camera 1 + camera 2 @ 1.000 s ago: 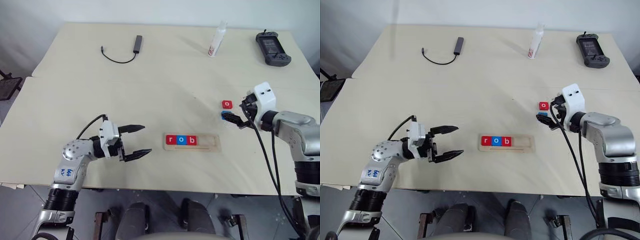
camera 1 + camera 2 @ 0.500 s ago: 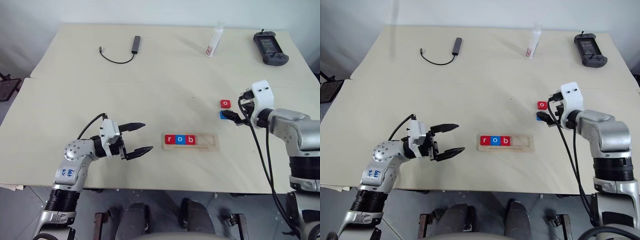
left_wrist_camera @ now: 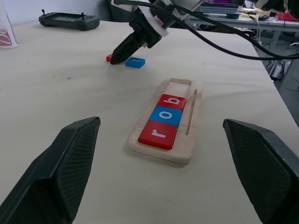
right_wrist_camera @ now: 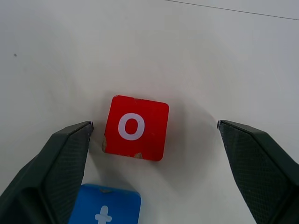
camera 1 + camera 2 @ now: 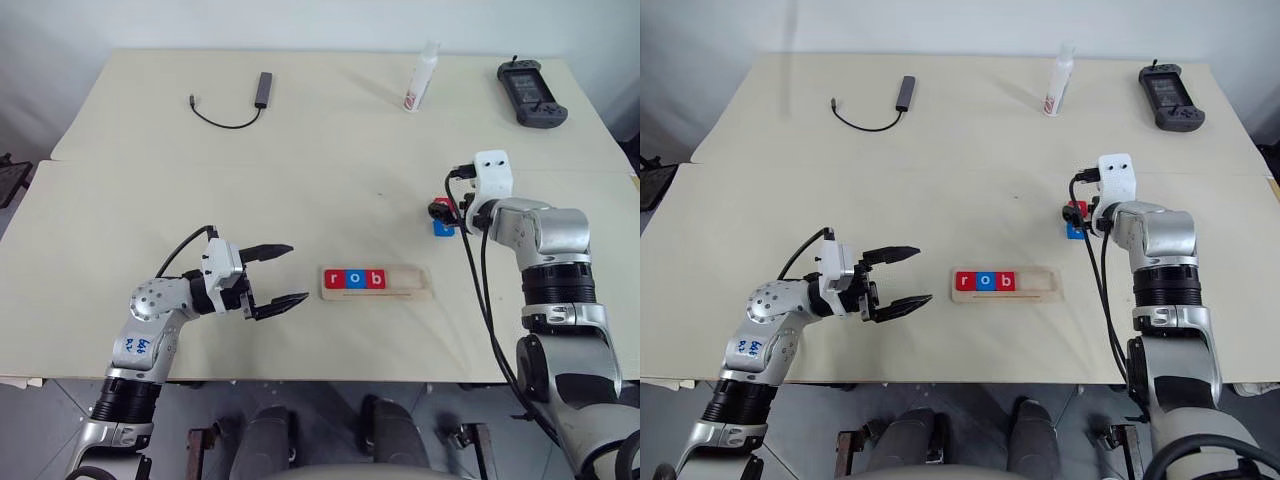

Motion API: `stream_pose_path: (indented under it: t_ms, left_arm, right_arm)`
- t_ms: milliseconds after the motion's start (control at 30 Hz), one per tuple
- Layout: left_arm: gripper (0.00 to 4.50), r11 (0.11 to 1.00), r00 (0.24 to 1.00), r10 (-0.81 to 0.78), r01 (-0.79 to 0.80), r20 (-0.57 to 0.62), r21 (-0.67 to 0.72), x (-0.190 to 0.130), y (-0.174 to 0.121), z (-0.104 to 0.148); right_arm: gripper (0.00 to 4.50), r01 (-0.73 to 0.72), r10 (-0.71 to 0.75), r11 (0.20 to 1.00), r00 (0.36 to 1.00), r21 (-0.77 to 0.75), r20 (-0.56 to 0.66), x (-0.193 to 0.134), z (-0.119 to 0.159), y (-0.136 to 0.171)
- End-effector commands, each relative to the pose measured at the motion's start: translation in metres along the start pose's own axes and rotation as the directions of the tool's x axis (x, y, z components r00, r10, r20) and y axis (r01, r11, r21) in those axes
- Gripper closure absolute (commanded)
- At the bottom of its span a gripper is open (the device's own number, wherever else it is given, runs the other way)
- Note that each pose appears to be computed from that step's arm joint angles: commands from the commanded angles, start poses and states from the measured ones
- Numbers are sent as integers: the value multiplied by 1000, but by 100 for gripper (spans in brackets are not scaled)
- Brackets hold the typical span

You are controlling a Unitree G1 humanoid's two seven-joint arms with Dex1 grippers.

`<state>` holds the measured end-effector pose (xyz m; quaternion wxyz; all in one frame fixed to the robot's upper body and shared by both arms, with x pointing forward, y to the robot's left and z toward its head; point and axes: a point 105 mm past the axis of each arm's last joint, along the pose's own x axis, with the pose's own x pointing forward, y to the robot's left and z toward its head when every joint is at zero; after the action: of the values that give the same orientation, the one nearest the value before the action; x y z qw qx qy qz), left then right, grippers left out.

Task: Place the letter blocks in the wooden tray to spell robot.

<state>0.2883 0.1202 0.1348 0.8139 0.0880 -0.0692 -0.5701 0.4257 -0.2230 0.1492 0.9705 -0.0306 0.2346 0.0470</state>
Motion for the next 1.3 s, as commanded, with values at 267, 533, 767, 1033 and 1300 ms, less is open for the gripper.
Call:
stream_pose_path:
  t_ms: [267, 533, 767, 1033, 1300]
  left_arm:
    - [0, 999, 1000, -4, 4, 11, 45, 0, -2, 8]
    - [0, 997, 998, -48, 46, 37, 60, 10, 3, 11]
    - [0, 994, 993, -112, 112, 20, 20, 15, -1, 2]
    - [0, 985, 985, -173, 173, 22, 17, 21, -3, 2]
    - [0, 981, 981, -191, 191, 15, 30, 23, -4, 3]
  right_arm:
    - [297, 13, -16, 999, 999, 45, 52, -7, 11, -4]
    - [297, -24, 24, 1000, 993, 0, 114, -58, 19, -7]
    - [297, 59, -58, 996, 998, 71, -9, -111, -40, -14]
    - [297, 39, -35, 991, 999, 126, -35, -126, -91, 21]
    - [72, -26, 25, 1000, 999, -13, -27, -134, -73, 8]
